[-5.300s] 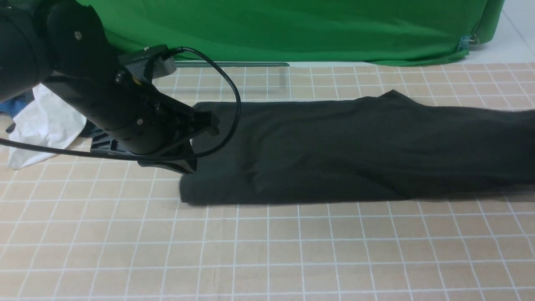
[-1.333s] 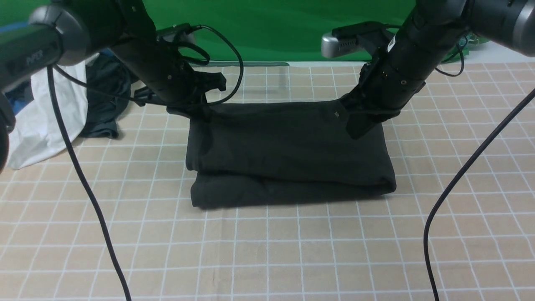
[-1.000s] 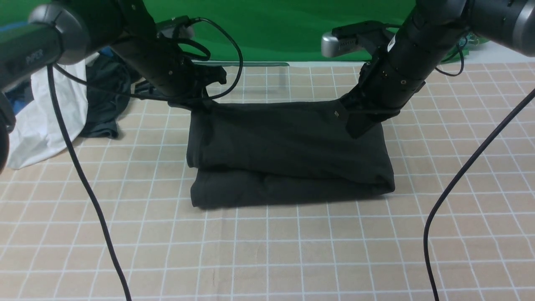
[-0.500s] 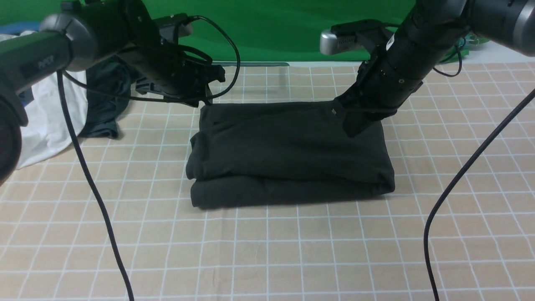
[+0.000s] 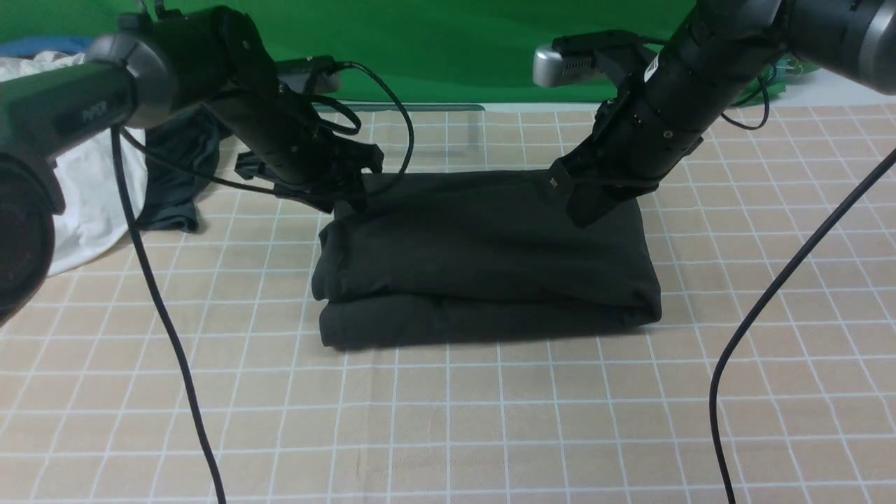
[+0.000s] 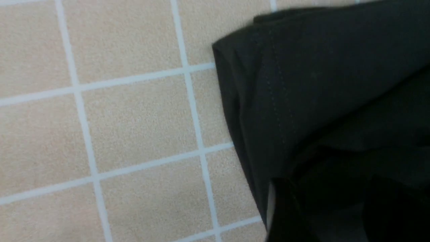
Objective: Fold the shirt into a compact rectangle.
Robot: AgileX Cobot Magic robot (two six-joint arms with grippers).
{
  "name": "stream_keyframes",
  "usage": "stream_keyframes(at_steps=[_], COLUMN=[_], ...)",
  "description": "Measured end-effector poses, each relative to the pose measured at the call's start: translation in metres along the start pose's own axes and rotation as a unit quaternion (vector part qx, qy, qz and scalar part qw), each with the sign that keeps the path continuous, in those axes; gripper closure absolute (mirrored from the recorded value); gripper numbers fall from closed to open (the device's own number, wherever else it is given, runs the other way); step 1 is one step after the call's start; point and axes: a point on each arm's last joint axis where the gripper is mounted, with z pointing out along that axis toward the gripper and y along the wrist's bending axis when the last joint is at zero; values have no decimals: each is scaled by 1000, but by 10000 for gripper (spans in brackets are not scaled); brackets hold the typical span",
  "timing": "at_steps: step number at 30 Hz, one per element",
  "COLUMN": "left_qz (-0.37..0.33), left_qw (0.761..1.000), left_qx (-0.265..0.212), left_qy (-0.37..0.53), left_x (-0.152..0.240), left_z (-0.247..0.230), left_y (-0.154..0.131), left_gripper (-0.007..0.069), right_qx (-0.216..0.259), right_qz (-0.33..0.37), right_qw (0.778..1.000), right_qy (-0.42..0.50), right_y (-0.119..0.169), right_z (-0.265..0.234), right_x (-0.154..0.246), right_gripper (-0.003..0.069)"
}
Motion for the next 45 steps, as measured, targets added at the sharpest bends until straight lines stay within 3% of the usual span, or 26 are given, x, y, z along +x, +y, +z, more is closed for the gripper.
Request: stream_keyframes(at_steps=[11, 15, 17, 28, 30, 35, 37, 41, 45], left_qz=[49, 76, 76, 53, 35, -9, -13, -16, -50], left_qw=[999, 997, 997, 994, 995, 998, 996, 994, 994], left_qx=[-22, -30, -34, -92, -85, 59, 90, 98, 83], left_qy=[-4, -2, -2, -30, -30, -19, -7, 40, 57], left_x=[1, 2, 2, -6, -6, 1, 8, 37, 55], left_z=[21, 22, 21, -27, -34, -64, -61, -30, -11], left_y=[-17, -20, -20, -17, -19, -57, -71, -89, -86], left_gripper=[336, 545, 596, 613, 613, 613, 613, 613, 613], right_qx=[-6, -7, -7, 15, 23, 31, 33, 38, 39], right_qz=[4, 4, 2, -7, -6, 1, 10, 30, 37], right_qw=[1000, 1000, 1000, 1000, 1000, 999, 999, 998, 995], right_qy=[-1, -1, -1, 1, 5, 39, 37, 44, 80], right_y=[1, 1, 1, -4, -5, -7, -9, -15, -24], right_z=[0, 0, 0, -2, -4, -5, 0, 22, 54], right_x=[0, 0, 0, 1, 2, 9, 12, 20, 28], right_gripper=[624, 622, 622, 618, 618, 620, 624, 624, 624])
